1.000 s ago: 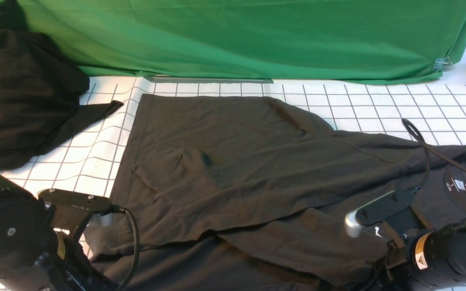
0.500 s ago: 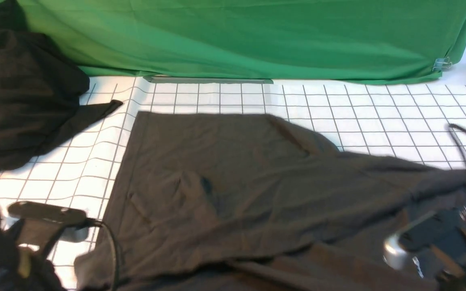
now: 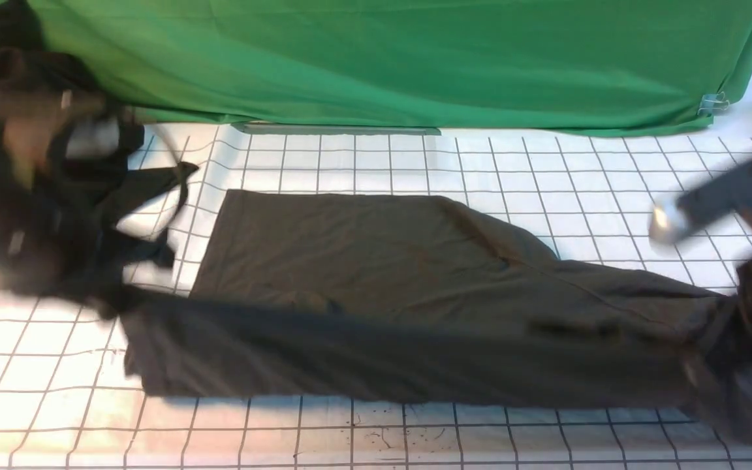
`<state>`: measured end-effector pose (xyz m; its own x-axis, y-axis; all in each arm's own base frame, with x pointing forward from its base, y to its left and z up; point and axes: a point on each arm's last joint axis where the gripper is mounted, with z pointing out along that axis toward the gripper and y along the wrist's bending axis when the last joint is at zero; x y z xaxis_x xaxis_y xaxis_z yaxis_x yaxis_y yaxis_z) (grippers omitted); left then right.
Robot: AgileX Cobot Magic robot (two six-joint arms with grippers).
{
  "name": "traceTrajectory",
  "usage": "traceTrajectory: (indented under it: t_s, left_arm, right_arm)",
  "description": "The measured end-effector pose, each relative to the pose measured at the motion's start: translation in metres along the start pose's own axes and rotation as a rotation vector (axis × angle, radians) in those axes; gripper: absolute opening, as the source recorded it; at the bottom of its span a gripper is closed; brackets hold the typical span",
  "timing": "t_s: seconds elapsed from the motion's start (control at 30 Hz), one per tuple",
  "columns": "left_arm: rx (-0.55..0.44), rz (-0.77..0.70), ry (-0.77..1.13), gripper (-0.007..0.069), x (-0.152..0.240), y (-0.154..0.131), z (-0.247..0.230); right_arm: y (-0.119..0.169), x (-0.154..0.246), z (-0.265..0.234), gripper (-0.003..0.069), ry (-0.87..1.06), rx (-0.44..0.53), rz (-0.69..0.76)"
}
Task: Fold a long-sleeved shirt over a white checkered tablecloth.
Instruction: 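Fold the black garment in half by bringing its near edge over to the far edge, then pull the folded dark garment lengthwise by its ends to straighten it flat on the table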
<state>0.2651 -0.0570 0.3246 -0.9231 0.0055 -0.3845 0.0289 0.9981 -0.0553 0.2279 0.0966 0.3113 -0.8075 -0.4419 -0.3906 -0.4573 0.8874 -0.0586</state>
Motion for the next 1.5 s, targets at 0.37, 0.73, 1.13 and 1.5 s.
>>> traceTrajectory:
  t_s: [0.37, 0.73, 1.13, 1.5]
  left_arm:
    - [-0.042, 0.028, -0.040, 0.0024, -0.125, 0.001, 0.072]
    - [-0.125, 0.038, -0.011, 0.0024, -0.181, 0.011, 0.163]
    - [-0.121, 0.045, -0.073, 0.0215, -0.192, 0.013, 0.177]
    - [-0.034, 0.025, -0.186, 0.0519, -0.214, 0.006, 0.109]
  right_arm:
    - [-0.042, -0.084, 0.080, 0.0004, 0.038, 0.037, 0.044]
    - [-0.057, -0.134, 0.155, 0.0006, 0.009, 0.050, 0.036]
    - [-0.067, -0.143, 0.170, 0.0311, -0.040, 0.096, 0.051]
    - [-0.076, -0.141, 0.063, 0.0421, -0.031, 0.180, 0.090]
